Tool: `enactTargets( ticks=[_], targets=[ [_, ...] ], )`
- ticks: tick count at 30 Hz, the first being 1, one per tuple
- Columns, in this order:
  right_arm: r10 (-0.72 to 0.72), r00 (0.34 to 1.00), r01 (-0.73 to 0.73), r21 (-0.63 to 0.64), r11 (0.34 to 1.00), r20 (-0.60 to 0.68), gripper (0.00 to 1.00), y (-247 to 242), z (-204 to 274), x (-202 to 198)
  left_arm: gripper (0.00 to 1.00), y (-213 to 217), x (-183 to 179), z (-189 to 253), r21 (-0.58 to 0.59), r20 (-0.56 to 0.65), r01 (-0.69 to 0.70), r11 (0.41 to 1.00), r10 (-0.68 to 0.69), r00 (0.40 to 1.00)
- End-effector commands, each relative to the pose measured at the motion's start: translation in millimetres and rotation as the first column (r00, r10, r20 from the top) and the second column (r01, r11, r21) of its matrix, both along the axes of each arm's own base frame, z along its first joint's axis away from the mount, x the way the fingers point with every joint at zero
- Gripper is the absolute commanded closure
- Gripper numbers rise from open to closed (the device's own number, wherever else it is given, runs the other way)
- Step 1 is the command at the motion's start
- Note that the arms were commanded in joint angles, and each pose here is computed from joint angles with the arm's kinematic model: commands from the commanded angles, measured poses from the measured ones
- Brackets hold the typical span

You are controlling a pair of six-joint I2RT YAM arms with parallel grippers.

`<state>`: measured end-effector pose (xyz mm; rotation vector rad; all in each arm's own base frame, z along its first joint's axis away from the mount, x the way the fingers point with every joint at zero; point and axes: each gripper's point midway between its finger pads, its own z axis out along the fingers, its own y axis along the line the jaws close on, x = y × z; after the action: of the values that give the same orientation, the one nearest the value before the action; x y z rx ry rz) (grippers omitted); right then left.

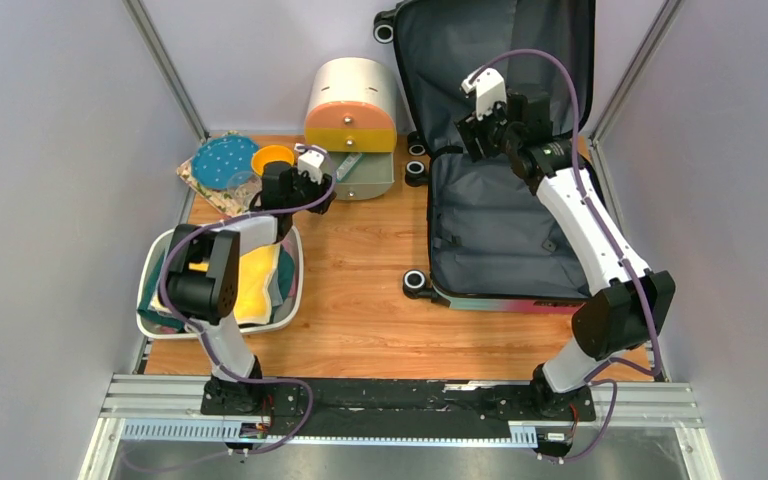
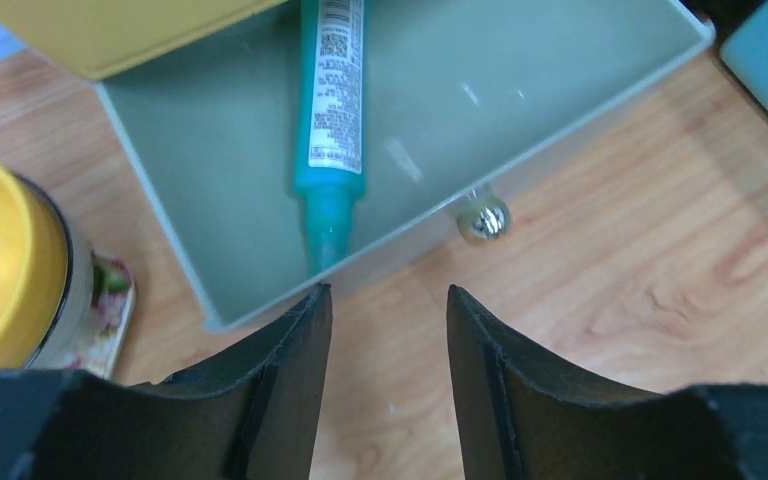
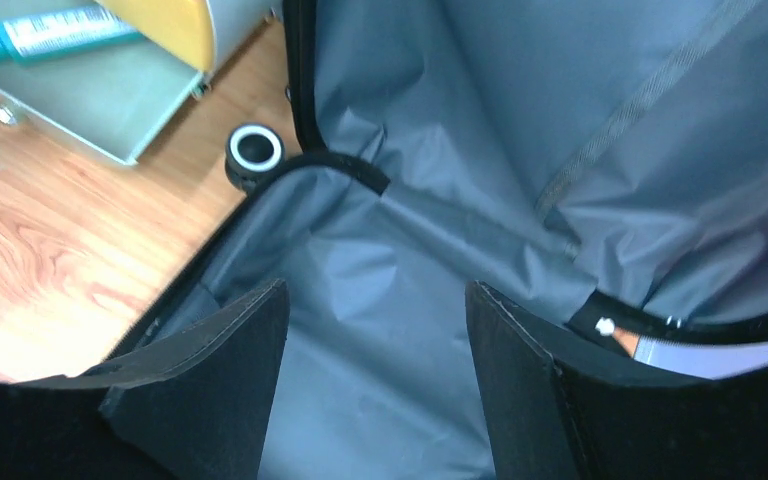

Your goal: Open, take out, and arrange the luggage

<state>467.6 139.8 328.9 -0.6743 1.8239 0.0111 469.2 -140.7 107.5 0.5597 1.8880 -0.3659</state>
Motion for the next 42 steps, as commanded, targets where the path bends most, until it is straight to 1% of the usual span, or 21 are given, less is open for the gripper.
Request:
enactTargets(
  ticks=[1, 2, 4, 5, 6, 11, 18, 22, 27, 30, 31, 32, 34, 35, 36, 37, 38, 39, 40, 41, 42],
  targets=[
    [-0.086, 0.996, 0.087, 0.054, 0.995, -0.009, 0.3, -31, 13, -15, 0.44, -10, 44, 18, 0.004, 0.118, -0.024, 1.0, 0.024, 0.993],
    [-0.096, 0.995, 0.097, 0.058, 0.994, -0.02, 0.29, -36, 10, -16, 0.44, -14, 56, 28, -0.002, 0.155, -0.027, 1.0, 0.027, 0.987],
    [-0.126, 0.991, 0.128, 0.071, 0.989, -0.04, 0.29, -49, 6, -17, 0.43, -15, 69, 17, 0.005, 0.154, -0.048, 0.999, 0.046, 0.987],
    [-0.134, 0.99, 0.137, 0.071, 0.988, -0.047, 0.29, -54, 4, -18, 0.43, -17, 80, 26, -0.004, 0.181, -0.053, 0.999, 0.053, 0.982],
    [-0.151, 0.987, 0.155, 0.072, 0.985, -0.051, 0.29, -62, 3, -18, 0.43, -19, 85, 14, -0.003, 0.165, -0.056, 0.998, 0.055, 0.985],
    [-0.177, 0.982, 0.182, 0.071, 0.981, -0.07, 0.29, -77, -4, -22, 0.43, -33, 111, 19, -0.022, 0.201, -0.05, 0.999, 0.053, 0.978],
    [-0.192, 0.978, 0.198, 0.07, 0.978, -0.083, 0.29, -84, -8, -22, 0.36, -43, 136, 10, -0.03, 0.222, -0.053, 0.998, 0.058, 0.973],
    [-0.195, 0.977, 0.201, 0.067, 0.977, -0.086, 0.29, -86, -9, -21, 0.35, -48, 149, 14, -0.045, 0.242, -0.046, 0.998, 0.055, 0.969],
    [-0.195, 0.977, 0.201, 0.069, 0.977, -0.091, 0.29, -85, -9, -20, 0.34, -54, 154, 16, -0.05, 0.251, -0.03, 0.998, 0.041, 0.967],
    [-0.191, 0.977, 0.198, 0.075, 0.977, -0.096, 0.29, -84, -9, -19, 0.32, -60, 143, 26, -0.045, 0.262, 0.016, 0.999, -0.004, 0.965],
    [-0.191, 0.977, 0.198, 0.079, 0.977, -0.091, 0.29, -84, -7, -18, 0.31, -62, 133, 18, -0.04, 0.247, 0.044, 0.998, -0.033, 0.968],
    [-0.192, 0.977, 0.201, 0.086, 0.976, -0.096, 0.29, -84, -7, -17, 0.29, -63, 126, 36, -0.038, 0.277, 0.057, 0.998, -0.044, 0.96],
    [-0.193, 0.976, 0.202, 0.099, 0.974, -0.096, 0.29, -84, -5, -15, 0.26, -63, 106, 32, -0.028, 0.258, 0.091, 0.995, -0.081, 0.963],
    [-0.193, 0.977, 0.203, 0.11, 0.973, -0.096, 0.29, -84, -3, -14, 0.24, -63, 97, 54, -0.031, 0.289, 0.105, 0.994, -0.092, 0.953],
    [-0.193, 0.977, 0.203, 0.115, 0.972, -0.094, 0.29, -84, -2, -13, 0.23, -65, 87, 58, -0.02, 0.291, 0.141, 0.99, -0.13, 0.948],
    [-0.192, 0.977, 0.202, 0.118, 0.972, -0.094, 0.29, -84, -1, -12, 0.22, -64, 73, 49, -0.013, 0.253, 0.157, 0.988, -0.148, 0.956],
    [-0.19, 0.978, 0.2, 0.122, 0.972, -0.084, 0.29, -84, 3, -10, 0.2, -64, 64, 69, -0.013, 0.275, 0.171, 0.985, -0.161, 0.948],
    [-0.196, 0.978, 0.204, 0.121, 0.971, -0.079, 0.29, -85, 5, -8, 0.21, -64, 56, 73, -0.014, 0.265, 0.184, 0.983, -0.174, 0.948],
    [-0.197, 0.978, 0.204, 0.122, 0.971, -0.069, 0.29, -86, 8, -6, 0.2, -62, 46, 67, -0.021, 0.216, 0.182, 0.983, -0.173, 0.961],
    [-0.195, 0.978, 0.202, 0.124, 0.971, -0.067, 0.29, -86, 9, -3, 0.19, -61, 38, 83, -0.029, 0.219, 0.193, 0.981, -0.182, 0.959],
    [-0.193, 0.98, 0.198, 0.131, 0.971, -0.053, 0.29, -85, 16, -2, 0.19, -64, 30, 84, -0.049, 0.189, 0.213, 0.976, -0.2, 0.961]
  ],
)
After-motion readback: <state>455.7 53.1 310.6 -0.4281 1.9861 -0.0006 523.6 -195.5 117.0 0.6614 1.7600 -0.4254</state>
